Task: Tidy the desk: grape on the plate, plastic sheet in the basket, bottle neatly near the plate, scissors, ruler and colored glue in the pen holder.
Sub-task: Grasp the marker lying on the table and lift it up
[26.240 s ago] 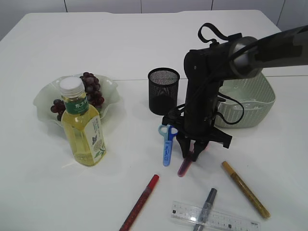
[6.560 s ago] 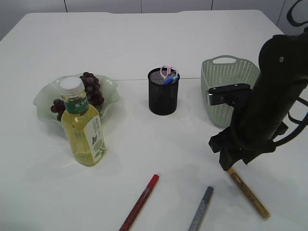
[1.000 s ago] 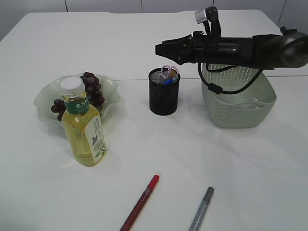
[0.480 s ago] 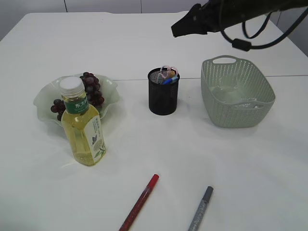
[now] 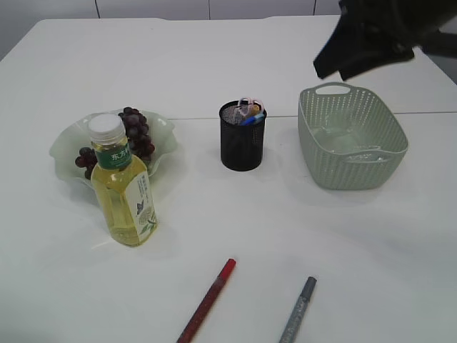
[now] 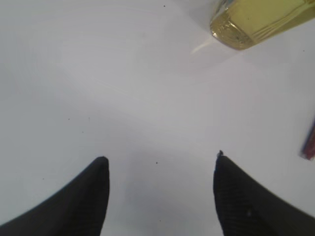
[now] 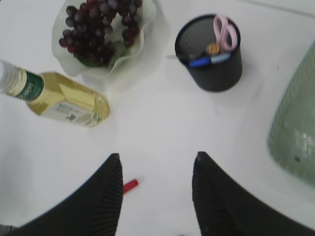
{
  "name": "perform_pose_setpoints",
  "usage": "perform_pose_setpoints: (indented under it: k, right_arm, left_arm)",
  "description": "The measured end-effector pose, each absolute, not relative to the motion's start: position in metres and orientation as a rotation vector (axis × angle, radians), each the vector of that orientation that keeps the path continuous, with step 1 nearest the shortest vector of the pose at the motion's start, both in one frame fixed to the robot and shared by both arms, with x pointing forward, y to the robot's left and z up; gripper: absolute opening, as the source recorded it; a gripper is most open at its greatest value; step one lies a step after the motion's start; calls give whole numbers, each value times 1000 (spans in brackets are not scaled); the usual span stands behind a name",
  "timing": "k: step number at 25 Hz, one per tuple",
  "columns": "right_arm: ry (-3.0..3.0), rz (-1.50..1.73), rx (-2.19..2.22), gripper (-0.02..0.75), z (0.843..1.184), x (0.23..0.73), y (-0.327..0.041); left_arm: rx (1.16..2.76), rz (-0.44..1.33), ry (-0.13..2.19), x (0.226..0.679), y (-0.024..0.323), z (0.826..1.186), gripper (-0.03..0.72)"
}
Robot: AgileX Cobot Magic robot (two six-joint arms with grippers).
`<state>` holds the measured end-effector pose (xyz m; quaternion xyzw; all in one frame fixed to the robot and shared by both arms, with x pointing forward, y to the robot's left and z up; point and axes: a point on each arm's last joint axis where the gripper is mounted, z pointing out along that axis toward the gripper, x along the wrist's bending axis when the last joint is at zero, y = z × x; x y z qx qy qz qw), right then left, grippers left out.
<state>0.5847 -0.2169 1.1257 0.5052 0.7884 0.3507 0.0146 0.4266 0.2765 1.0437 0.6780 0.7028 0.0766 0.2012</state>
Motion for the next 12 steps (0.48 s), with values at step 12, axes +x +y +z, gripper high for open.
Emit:
perform_pose_setpoints:
  k: [12]
  right_arm:
    - [2417, 804, 1973, 344, 1050, 475, -203]
  left_arm:
    - [1873, 244, 1947, 429, 277, 1045, 487]
